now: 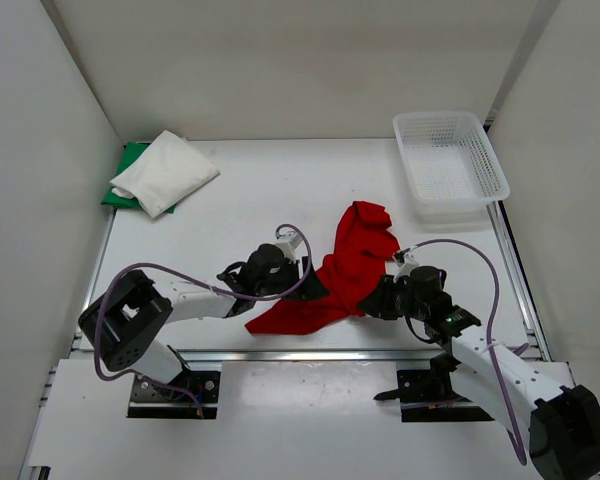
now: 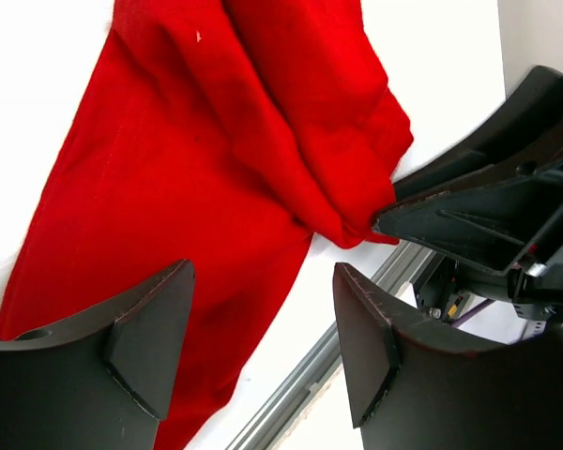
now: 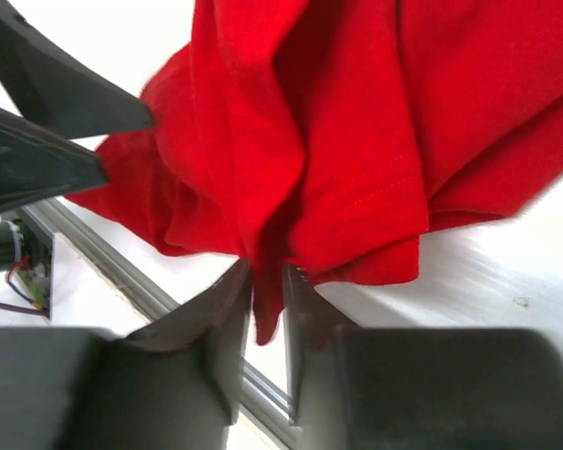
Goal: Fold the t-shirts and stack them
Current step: Flatten out the tshirt
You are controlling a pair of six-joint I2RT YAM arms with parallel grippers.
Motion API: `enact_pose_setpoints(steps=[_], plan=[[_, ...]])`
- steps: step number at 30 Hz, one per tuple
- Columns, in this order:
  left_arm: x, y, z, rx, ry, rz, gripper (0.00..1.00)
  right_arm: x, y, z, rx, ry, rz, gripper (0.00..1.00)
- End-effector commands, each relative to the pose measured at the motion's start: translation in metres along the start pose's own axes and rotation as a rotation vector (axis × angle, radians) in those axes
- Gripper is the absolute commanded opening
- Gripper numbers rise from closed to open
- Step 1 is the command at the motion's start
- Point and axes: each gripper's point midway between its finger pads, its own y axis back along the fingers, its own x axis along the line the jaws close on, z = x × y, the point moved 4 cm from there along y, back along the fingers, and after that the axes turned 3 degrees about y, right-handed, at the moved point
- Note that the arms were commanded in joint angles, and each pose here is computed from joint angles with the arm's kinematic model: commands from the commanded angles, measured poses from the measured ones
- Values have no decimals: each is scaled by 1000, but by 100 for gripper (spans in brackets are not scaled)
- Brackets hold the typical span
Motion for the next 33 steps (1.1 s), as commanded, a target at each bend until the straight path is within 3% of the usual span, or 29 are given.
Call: enact_pose_setpoints(steps=[1, 4, 11, 16, 20, 22, 23, 25, 26, 28, 29, 30, 32, 33], plan=[[-17, -6, 16, -47, -23, -35, 71, 14, 3, 21, -71, 38, 50, 16], [-13, -14, 18, -32, -20, -19, 71, 11, 3, 18, -44, 25, 34, 3], [-18, -41, 18, 2, -35, -12, 71, 5, 13, 39, -121, -21, -61, 0], [-20, -53, 27, -4, -20, -20, 47, -2, 40, 73, -262, -59, -59, 0], [-17, -65, 32, -5, -8, -2, 39, -5, 47, 79, -284, -63, -51, 0], [-21, -69, 41, -17, 1, -16, 20, 0, 45, 82, -283, -56, -45, 0], [-21, -68, 49, -32, 4, -19, 15, 1, 43, 84, -289, -55, -42, 1], [-26, -64, 81, -87, -19, -5, 3, 14, 45, 101, -311, -36, -17, 0], [-42, -59, 116, -147, -26, -42, 0, 27, 50, 118, -347, -22, 19, 0], [-37, -41, 178, -235, -14, -20, 0, 42, 53, 150, -398, 12, 58, 0], [-59, -30, 217, -297, -32, -70, 0, 47, 56, 174, -427, 15, 57, 0], [-45, -20, 241, -319, -14, -19, 0, 56, 60, 190, -460, 45, 85, 0], [-84, 25, 320, -428, -80, -43, 0, 79, 80, 258, -562, 89, 121, 0], [-75, 34, 345, -461, -81, -11, 0, 108, 102, 288, -617, 155, 189, 0]])
